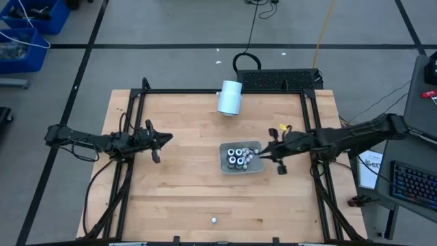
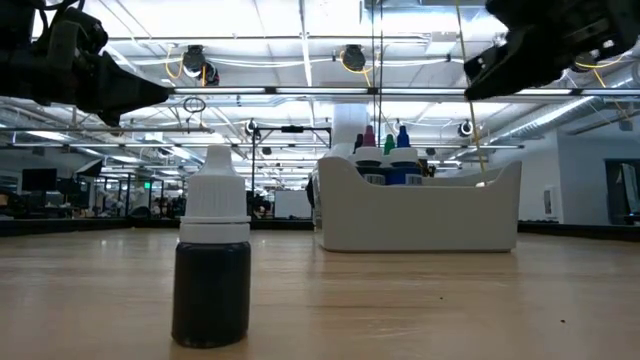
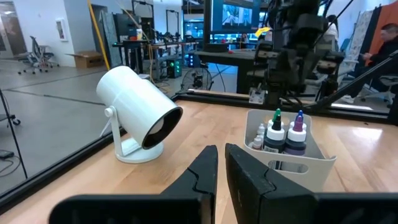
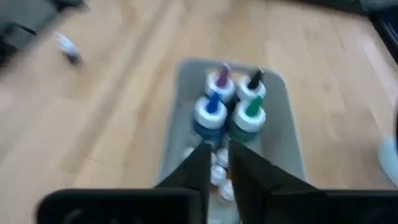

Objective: Pick & Place food coloring
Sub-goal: Put the small violet food coloring bottle into the gray bin

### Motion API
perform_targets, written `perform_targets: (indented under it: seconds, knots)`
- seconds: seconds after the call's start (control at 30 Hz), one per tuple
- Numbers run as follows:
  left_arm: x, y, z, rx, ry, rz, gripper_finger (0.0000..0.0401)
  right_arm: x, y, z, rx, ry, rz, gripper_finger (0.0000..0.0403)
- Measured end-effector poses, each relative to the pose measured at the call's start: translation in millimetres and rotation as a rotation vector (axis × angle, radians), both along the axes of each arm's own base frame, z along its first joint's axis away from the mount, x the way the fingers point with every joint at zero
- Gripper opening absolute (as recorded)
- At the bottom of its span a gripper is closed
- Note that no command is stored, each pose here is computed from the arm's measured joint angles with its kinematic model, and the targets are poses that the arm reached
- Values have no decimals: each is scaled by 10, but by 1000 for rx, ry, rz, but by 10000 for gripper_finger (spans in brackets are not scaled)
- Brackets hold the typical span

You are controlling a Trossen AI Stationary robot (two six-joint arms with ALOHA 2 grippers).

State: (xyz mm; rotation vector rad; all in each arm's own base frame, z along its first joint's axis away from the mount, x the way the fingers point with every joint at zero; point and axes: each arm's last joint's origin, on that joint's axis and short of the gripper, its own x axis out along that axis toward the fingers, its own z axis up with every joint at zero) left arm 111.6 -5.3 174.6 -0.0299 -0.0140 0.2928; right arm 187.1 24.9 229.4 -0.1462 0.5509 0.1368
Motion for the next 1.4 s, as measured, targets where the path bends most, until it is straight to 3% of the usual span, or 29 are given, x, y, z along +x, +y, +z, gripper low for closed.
perform_targets:
  seconds: [0.13,0.5,0.63,0.9,1.03,1.17,1.27,1.4]
  knots:
    - [0,0,0,0,0,0,35,-237,-76,-30,63,-99,30,5]
    - [0,0,0,-2,-1,0,35,-562,-127,-454,249,-277,130,1]
    - [0,0,0,-3,-1,0,35,-616,-148,-536,222,-274,74,0]
    - [-1,-2,-80,-73,57,-6,35,-749,-154,-429,162,-390,103,0]
    - [1,-7,-53,-121,16,-22,35,-784,-155,-387,155,-435,109,0]
    - [26,-28,26,-105,-32,-89,35,-789,-155,-383,152,-440,110,0]
    - [100,-76,149,-72,-47,-171,35,-789,-155,-382,142,-443,113,0]
    - [355,-173,342,-52,43,-170,35,-788,-155,-373,125,-455,119,0]
